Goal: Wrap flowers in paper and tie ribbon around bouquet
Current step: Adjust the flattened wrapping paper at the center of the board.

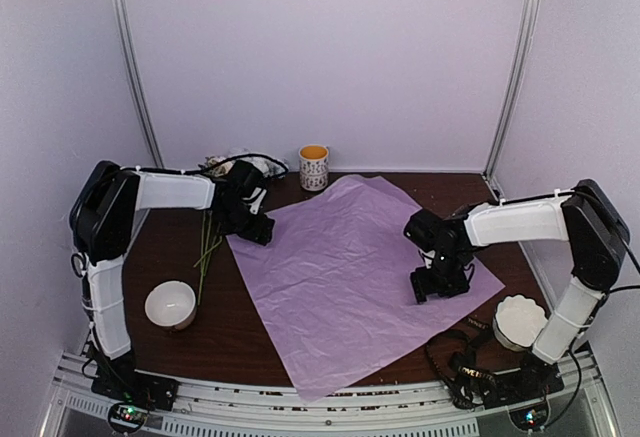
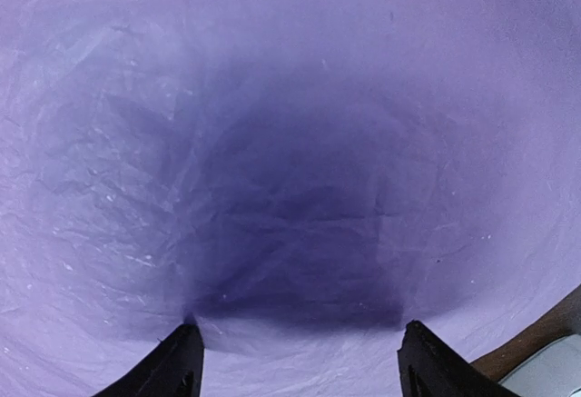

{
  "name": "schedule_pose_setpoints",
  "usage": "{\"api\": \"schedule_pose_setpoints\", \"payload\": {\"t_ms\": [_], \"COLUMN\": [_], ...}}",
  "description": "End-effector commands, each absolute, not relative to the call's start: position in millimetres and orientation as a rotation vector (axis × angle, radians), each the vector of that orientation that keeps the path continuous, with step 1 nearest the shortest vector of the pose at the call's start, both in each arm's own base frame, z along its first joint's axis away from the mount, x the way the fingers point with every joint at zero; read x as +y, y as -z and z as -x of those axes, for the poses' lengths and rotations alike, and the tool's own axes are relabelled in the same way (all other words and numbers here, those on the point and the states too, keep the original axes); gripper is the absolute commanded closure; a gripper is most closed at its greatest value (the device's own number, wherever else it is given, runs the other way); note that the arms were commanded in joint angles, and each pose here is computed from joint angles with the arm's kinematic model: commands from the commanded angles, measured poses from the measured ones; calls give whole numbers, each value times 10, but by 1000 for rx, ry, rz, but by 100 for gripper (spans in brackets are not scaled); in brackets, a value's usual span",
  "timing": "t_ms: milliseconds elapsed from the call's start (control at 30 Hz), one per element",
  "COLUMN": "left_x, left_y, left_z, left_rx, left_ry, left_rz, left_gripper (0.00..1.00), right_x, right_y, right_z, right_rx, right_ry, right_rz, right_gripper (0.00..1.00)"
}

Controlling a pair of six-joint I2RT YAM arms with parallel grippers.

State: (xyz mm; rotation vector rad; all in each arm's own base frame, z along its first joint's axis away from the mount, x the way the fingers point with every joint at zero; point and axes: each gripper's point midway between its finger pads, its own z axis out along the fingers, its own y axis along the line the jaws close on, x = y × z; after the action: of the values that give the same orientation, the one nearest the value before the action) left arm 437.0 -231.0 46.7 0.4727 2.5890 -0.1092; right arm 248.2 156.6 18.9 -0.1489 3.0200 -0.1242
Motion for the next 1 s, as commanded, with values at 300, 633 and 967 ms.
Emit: {"api": "schedule_pose_setpoints", "payload": {"t_ms": [300, 633, 967], "left_x": [-2145, -2450, -1710], "left_y": [41, -430, -1376], "left_z": [-3670, -3527, -4274], "left_rx": [2742, 2627, 2480], "left_ry": [237, 384, 198], "left_rz": [-530, -620, -357], "left_gripper": [30, 27, 18], "right_x": [1540, 1288, 1552], "right_y": [-103, -216, -1279], "right_z": [-2967, -3509, -3525], "right_rx": [2988, 2961, 2704], "right_ry": [100, 65, -179], "right_rz": [-150, -251, -183], "right_gripper": [27, 27, 25]}}
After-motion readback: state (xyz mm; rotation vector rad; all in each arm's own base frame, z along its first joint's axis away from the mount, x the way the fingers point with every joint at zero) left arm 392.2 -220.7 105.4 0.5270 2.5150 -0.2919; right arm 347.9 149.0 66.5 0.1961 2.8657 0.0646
